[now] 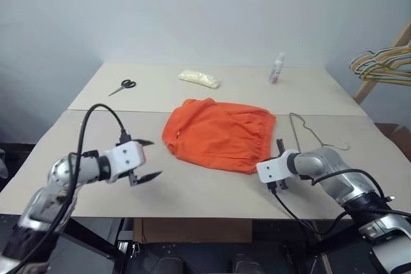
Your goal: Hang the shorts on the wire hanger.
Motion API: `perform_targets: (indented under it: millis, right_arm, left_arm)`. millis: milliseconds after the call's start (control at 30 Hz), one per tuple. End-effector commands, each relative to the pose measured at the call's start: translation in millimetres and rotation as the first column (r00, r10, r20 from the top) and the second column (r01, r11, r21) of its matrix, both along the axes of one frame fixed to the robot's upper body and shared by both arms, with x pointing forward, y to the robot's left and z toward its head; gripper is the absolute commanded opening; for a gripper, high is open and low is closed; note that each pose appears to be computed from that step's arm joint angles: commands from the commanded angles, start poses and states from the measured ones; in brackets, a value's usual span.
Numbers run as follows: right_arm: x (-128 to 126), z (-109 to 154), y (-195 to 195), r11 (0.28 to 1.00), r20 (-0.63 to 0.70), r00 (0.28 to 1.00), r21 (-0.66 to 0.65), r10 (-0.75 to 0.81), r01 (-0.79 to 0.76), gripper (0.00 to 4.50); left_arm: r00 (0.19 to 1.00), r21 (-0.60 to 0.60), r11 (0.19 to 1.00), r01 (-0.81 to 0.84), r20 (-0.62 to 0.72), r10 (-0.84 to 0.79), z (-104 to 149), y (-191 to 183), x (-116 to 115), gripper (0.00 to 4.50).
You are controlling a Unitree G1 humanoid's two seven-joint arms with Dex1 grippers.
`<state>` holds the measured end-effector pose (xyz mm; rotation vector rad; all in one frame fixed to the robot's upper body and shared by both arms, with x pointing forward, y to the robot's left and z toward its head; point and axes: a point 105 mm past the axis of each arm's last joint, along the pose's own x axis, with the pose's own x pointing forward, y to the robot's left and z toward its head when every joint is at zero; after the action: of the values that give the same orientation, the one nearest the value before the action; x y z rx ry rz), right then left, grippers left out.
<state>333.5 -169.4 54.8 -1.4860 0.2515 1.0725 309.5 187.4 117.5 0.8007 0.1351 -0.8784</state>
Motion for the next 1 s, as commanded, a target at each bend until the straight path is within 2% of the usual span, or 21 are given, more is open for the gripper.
perform_targets:
  millis: [33,333,433,633,733,1000]
  right_arm:
    - [7.0,14.9,2.1,1.000,0.065,0.998,0.022,0.002,-0.004,0.01]
    - [2.7,15.1,0.6,1.000,0.057,0.998,0.030,-0.004,0.002,0.01]
    - [0.5,14.4,0.7,0.999,0.053,0.999,0.032,-0.006,0.004,0.01]
    - [0.2,15.4,0.1,0.999,0.057,0.998,0.032,-0.006,0.004,0.01]
    - [1.3,16.8,0.7,0.999,0.061,0.998,0.039,-0.009,0.007,0.00]
    - [1.4,16.8,1.2,0.999,0.063,0.998,0.039,-0.005,0.002,0.00]
  left_arm:
    - [0.997,-0.005,0.999,-0.052,0.054,0.052,-1.6,0.1,26.3,4.50]
    - [0.999,0.044,0.998,-0.035,0.016,0.035,-29.6,-11.1,65.3,4.50]
    - [1.000,0.011,1.000,-0.012,0.000,0.012,-32.9,-20.8,70.9,4.50]
    - [0.999,0.042,0.999,0.034,-0.017,-0.033,-41.5,-27.5,76.8,4.50]
    - [0.999,0.104,0.993,0.053,-0.010,-0.053,-45.5,-28.6,79.7,3.91]
    - [0.995,0.138,0.985,0.102,-0.016,-0.101,-49.5,-36.6,82.4,1.25]
